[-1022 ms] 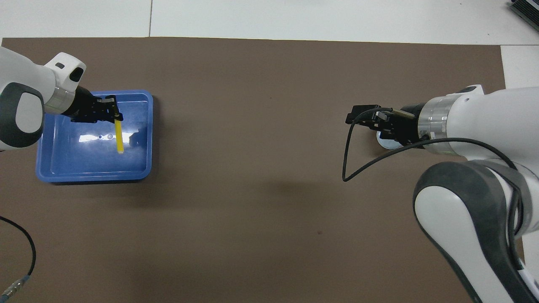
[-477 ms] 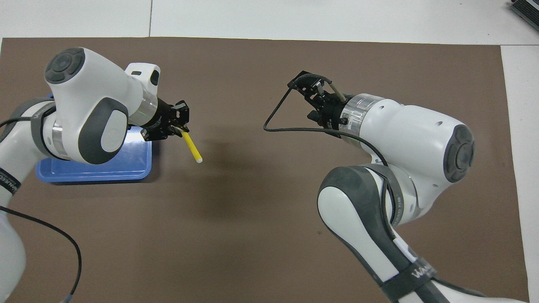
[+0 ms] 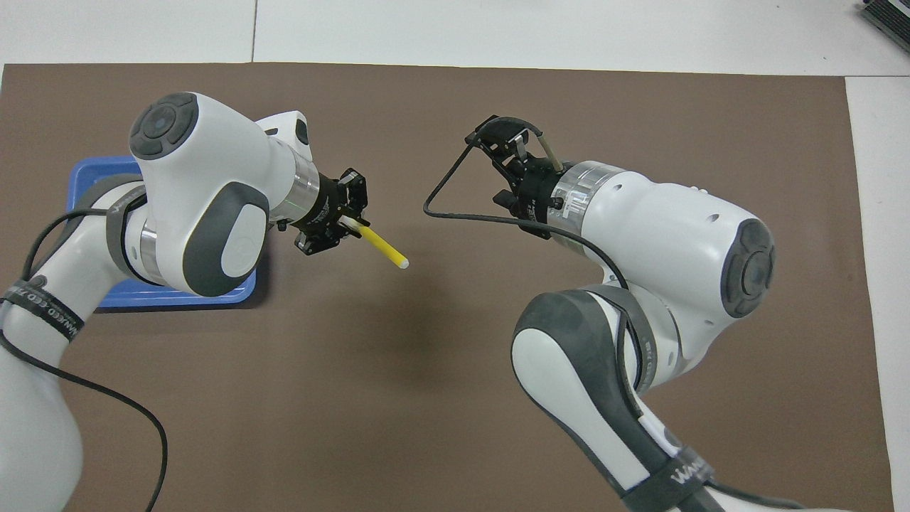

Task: Transfer and insert pens with both arms
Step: 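Lift the yellow pen with the left gripper while the right gripper approaches, then close the right gripper on the yellow pen held by the left gripper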

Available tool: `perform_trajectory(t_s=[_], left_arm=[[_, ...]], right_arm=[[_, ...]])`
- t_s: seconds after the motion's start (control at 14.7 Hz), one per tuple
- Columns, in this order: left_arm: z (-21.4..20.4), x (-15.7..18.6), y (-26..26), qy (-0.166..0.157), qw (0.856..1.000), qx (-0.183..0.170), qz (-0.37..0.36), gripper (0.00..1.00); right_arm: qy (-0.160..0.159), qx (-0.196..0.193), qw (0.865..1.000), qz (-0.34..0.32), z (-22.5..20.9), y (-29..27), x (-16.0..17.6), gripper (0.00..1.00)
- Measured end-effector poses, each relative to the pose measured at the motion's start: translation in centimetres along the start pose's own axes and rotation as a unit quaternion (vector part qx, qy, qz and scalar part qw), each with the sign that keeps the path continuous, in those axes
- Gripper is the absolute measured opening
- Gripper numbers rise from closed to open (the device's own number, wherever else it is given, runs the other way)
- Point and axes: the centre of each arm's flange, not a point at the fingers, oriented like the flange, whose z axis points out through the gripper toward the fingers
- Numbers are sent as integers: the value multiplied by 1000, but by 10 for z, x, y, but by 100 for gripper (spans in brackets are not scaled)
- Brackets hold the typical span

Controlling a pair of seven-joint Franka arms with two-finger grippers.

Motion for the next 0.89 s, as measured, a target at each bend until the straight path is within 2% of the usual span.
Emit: perform_trajectory(t_s=[0.2, 0.34, 0.48, 0.68, 0.89], left_arm=[[3, -20, 8, -9, 997, -16, -79, 17], [3, -21, 9, -38, 991, -23, -128, 17], [1, -19, 9, -56, 983, -26, -171, 17], [-4, -23, 11, -106, 968, -34, -225, 17], [-8, -28, 9, -120, 953, -22, -277, 17]], right_arm=[[-3, -7, 1000, -5, -17, 15, -12, 100], [-4, -11, 1000, -8, -33, 29, -21, 100], [-4, -14, 1000, -8, -45, 41, -26, 100], [0, -14, 1000, 20, -52, 49, -25, 100], [9, -4, 999, 41, -49, 49, -20, 100]])
